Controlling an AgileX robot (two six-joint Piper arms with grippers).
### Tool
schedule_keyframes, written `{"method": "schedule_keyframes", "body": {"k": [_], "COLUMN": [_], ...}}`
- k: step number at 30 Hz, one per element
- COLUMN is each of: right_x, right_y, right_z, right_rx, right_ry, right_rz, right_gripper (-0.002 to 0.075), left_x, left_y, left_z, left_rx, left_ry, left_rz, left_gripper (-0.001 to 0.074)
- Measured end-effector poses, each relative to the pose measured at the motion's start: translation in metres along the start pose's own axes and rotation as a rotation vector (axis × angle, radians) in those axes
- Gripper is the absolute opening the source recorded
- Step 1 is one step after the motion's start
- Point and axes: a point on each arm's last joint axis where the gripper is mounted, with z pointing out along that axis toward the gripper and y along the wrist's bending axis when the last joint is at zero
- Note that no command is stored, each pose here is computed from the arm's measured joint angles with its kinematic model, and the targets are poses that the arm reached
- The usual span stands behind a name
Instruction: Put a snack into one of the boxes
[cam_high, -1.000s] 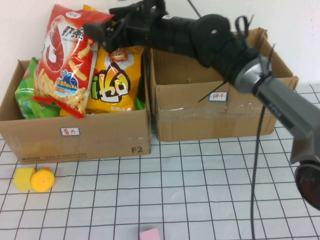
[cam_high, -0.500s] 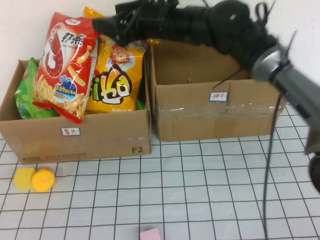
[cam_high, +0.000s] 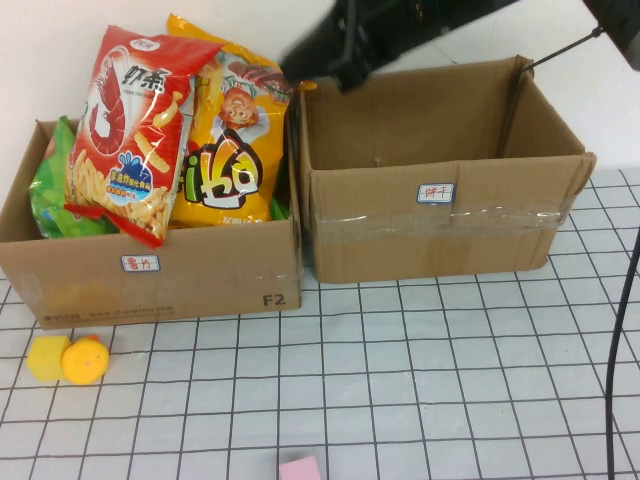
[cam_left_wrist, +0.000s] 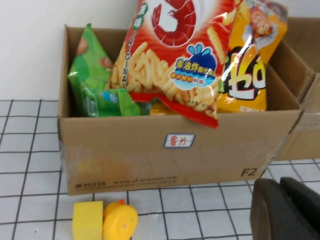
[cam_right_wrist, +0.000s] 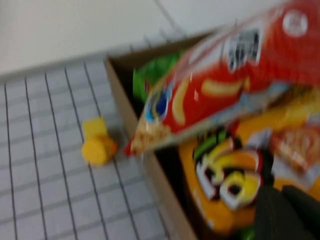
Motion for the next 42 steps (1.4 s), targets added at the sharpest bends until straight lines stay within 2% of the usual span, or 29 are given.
{"method": "schedule_keyframes", "body": {"k": [2,7,13,17,22,30,36,42], "right_x": [0.008,0.013,-0.005,-0.017,-0.018,0.008,0.027,0.055], "right_y": [-0.001,-0.008,-0.001,0.007,0.016,0.032,0.055,0.087], "right_z": [-0.001,-0.010,-0.042,-0.066,-0.082,-0.097,-0.115,-0.143], "right_rx": [0.009,0.150,0.261,0.333,0.359,0.367,0.355,0.406], "right_ry": [0.090,0.197,0.203,0.200,0.236,0.397,0.473,0.538], "right_rz": [0.020,0.031,0.002,-0.025,-0.028,-0.001,0.039,0.077], "right_gripper": [0.0008,0.0004,0.0002,0.0001,0.0001,0.0001,0.0001,0.0001], "left_x": [0.000,0.001,0.003,0.003,0.000,0.000,0.015,0.033], "left_y": [-0.001,-0.003,-0.010,-0.010,-0.014,-0.020,-0.020,-0.020], "left_z": [0.000,0.000,0.000,0.001,-0.009,-0.023,-0.014,-0.005], "left_rx": [0.009,0.028,0.082,0.075,0.082,0.137,0.169,0.202], "left_ry": [-0.005,0.004,0.028,0.025,-0.052,-0.116,-0.119,-0.119], "left_rz": [-0.004,0.069,0.157,0.204,0.238,0.230,0.232,0.247], "left_gripper": [-0.0001,-0.0001,-0.0001,-0.0001,-0.0001,-0.0001,-0.0001,-0.0001]}}
